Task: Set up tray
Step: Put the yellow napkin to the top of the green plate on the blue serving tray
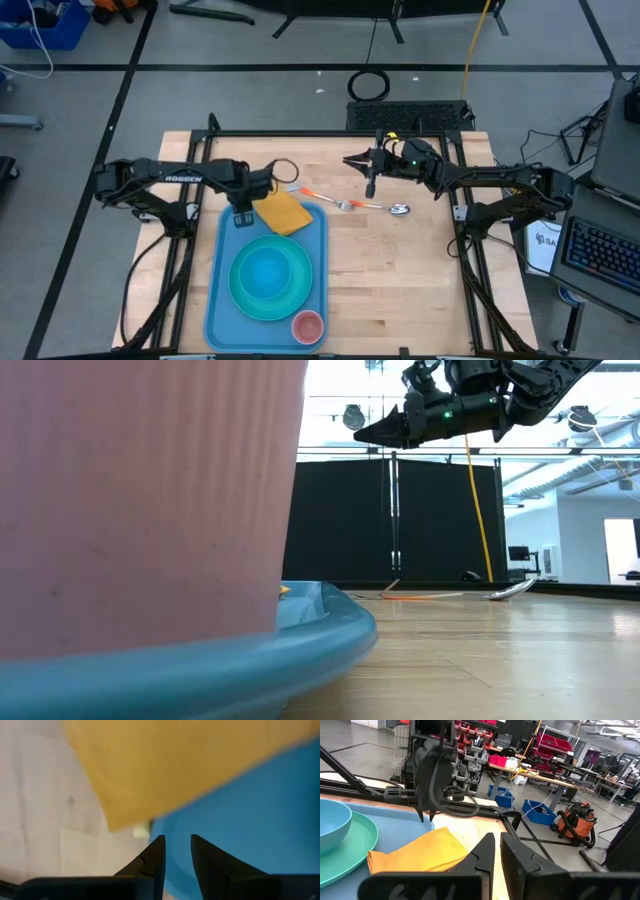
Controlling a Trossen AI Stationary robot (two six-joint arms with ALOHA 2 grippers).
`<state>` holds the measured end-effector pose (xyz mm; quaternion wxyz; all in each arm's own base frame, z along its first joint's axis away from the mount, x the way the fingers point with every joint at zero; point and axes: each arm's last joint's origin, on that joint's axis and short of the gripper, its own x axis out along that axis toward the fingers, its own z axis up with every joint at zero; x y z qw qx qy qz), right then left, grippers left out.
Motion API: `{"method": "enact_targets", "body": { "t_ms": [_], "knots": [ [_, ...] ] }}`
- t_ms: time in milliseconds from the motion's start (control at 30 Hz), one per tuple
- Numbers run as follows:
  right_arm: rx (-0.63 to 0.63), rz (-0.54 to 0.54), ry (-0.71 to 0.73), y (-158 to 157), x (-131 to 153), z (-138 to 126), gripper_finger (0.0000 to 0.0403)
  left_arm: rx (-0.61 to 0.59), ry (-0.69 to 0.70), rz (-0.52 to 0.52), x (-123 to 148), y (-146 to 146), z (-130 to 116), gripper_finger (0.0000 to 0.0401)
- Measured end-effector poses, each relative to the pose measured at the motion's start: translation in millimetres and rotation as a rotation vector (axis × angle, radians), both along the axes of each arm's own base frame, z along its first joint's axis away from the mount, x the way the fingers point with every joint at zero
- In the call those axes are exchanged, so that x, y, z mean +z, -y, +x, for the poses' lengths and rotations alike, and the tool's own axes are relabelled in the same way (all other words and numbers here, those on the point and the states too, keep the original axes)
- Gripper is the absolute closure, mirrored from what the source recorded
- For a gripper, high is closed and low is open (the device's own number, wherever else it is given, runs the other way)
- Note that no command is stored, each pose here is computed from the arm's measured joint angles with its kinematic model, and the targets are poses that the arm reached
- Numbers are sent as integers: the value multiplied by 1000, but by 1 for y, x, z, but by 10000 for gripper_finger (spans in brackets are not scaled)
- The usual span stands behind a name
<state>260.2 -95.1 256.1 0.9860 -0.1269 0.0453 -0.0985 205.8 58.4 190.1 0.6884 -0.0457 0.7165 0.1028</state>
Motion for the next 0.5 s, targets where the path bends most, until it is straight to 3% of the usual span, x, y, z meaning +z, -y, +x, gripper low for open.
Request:
{"method": "enact_targets", "body": {
  "t_ms": [300, 500],
  "knots": [
    [0, 1, -3, 0, 0, 0, 383, -117, -110, 217, -10, 7, -7, 306],
    [0, 1, -3, 0, 0, 0, 383, -175, -63, 235, -11, 14, 0, 306]
  ]
}}
